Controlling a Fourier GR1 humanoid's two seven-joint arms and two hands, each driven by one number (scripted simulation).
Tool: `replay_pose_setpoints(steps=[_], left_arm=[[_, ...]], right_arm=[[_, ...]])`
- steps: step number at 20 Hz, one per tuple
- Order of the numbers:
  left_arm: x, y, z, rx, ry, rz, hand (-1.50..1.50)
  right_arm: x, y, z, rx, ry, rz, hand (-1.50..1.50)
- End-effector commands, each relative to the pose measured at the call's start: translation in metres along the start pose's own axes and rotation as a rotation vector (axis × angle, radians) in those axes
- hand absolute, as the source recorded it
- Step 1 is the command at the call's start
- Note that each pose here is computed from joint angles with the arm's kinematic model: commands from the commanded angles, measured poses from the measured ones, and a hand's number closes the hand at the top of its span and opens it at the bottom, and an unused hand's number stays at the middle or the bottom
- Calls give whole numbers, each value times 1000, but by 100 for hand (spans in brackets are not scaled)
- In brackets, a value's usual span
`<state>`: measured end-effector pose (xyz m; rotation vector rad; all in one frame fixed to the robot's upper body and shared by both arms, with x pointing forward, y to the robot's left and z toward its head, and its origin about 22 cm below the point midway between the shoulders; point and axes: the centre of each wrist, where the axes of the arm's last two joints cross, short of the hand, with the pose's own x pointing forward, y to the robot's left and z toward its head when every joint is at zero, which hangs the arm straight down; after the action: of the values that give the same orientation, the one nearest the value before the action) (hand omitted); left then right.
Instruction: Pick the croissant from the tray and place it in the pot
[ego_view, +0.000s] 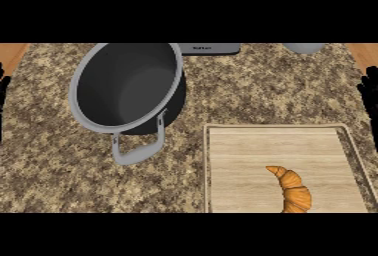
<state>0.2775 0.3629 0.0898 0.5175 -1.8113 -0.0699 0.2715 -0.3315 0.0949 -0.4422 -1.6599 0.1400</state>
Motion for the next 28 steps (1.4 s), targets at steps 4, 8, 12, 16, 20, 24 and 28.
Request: replay_pose_setpoints(steps=[4, 8, 12, 16, 20, 24, 28], left_arm=[[-45, -4, 42, -36, 262, -88, 0], [-59, -4, 68, -84, 402, -78, 0], [-68, -18, 87, -99, 451, -64, 0], [-52, -22, 81, -123, 411, -66, 0], [-39, -33, 62, -155, 406, -59, 0], [-51, -36, 72, -156, 397, -65, 0], [-36, -37, 64, -195, 387, -48, 0]], right_arm=[[-56, -22, 67, -124, 345, -62, 150], [-61, -79, 86, -258, 254, 557, -150], [-59, -29, 147, -341, 62, 493, -150], [-32, -19, 206, -360, 63, 461, -150], [-1, -11, 208, -222, 176, 496, -150], [32, -13, 199, -121, 263, 551, -150], [50, -9, 172, 7, 356, 614, -150]])
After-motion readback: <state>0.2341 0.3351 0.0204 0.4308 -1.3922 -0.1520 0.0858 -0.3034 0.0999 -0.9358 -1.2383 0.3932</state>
